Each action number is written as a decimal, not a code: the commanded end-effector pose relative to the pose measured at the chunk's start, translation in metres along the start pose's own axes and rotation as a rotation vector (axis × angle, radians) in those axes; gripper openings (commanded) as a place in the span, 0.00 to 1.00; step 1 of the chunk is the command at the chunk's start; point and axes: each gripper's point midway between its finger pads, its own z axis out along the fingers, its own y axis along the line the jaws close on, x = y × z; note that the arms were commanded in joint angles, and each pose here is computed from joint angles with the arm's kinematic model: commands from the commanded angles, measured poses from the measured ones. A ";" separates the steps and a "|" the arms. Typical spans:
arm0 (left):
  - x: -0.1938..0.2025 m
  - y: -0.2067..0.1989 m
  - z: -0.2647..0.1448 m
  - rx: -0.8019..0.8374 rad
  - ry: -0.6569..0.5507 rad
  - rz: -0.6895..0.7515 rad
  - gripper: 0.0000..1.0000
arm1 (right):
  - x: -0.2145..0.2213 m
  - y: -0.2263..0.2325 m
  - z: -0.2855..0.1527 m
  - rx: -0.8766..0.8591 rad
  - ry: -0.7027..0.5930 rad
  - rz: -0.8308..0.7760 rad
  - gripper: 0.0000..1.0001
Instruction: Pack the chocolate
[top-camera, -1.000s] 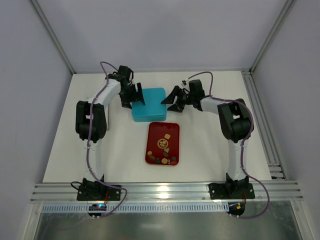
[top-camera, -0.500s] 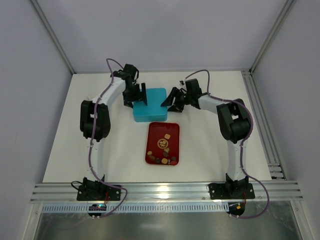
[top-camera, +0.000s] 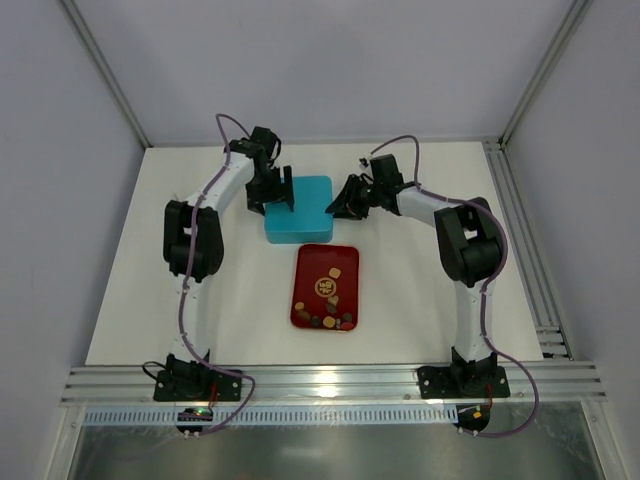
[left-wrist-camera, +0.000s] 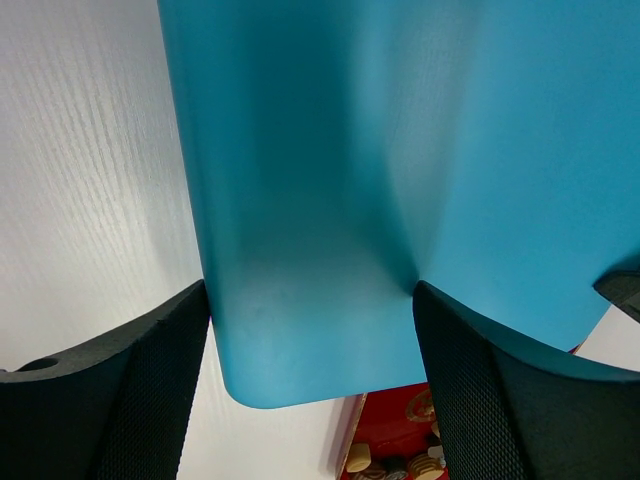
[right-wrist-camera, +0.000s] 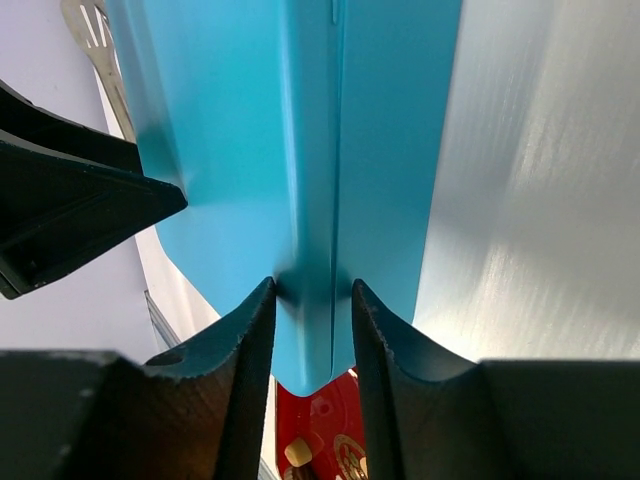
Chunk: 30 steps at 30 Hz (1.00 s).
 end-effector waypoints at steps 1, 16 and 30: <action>0.031 0.006 0.032 -0.063 0.104 0.027 0.78 | 0.011 0.005 0.007 0.023 0.021 -0.044 0.35; 0.047 0.013 0.040 -0.065 0.143 0.037 0.77 | 0.004 0.006 0.004 0.079 -0.005 -0.115 0.52; 0.041 0.013 0.019 0.007 0.141 0.072 0.82 | -0.087 0.028 -0.002 -0.054 -0.167 -0.081 0.72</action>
